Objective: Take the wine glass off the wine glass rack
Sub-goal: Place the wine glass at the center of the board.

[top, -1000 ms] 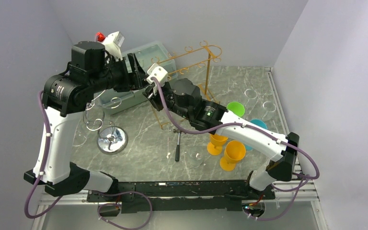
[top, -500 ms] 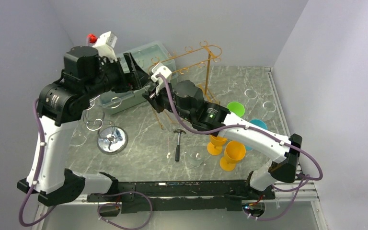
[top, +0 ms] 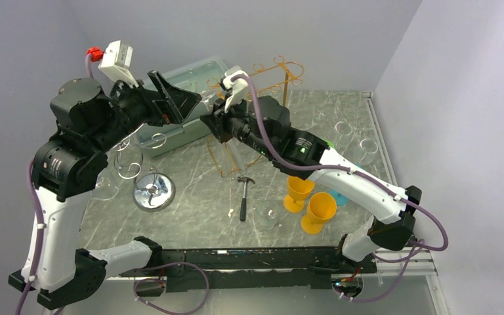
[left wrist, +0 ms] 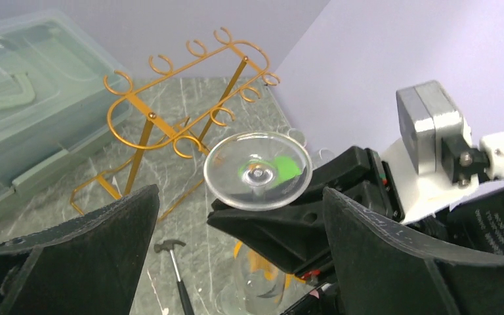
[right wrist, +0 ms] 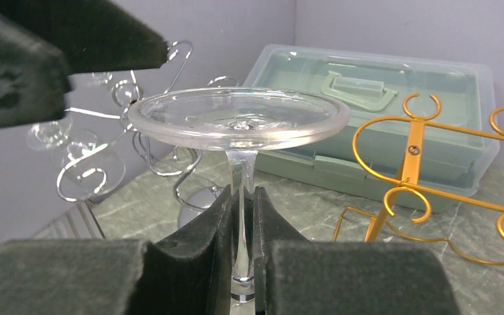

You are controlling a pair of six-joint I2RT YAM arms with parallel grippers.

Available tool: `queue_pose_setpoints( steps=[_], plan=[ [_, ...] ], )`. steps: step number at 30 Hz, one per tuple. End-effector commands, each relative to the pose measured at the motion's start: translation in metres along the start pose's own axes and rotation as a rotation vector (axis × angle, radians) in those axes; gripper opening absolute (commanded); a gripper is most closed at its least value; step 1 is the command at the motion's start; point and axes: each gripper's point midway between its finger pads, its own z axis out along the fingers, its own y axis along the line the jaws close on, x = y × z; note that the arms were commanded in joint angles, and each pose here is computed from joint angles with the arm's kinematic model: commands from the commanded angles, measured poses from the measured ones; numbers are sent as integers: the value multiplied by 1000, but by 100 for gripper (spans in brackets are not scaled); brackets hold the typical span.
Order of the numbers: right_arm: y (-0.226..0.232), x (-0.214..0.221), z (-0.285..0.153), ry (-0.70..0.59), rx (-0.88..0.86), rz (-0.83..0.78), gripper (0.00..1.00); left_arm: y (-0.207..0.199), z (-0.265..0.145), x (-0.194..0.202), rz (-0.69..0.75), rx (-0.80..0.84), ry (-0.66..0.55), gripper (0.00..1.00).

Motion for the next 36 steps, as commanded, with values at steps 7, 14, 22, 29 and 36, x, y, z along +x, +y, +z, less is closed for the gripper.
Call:
queue_pose_setpoints(
  steps=[7, 14, 22, 29, 36],
  plan=[
    [-34, -53, -18, -88, 68, 258, 0, -36, -25, -37, 124, 196, -208, 99],
    [-73, -82, -31, -143, 113, 451, 0, -31, -20, -26, 186, 220, -230, 95],
    [-114, -131, -58, -307, 162, 631, 0, -14, 1, -8, 230, 215, -263, 90],
    [-146, -170, -89, -475, 210, 783, 0, -13, 22, -1, 251, 281, -332, 83],
    [-182, -179, -101, -597, 246, 965, 0, -29, 39, 7, 301, 390, -406, 75]
  ],
)
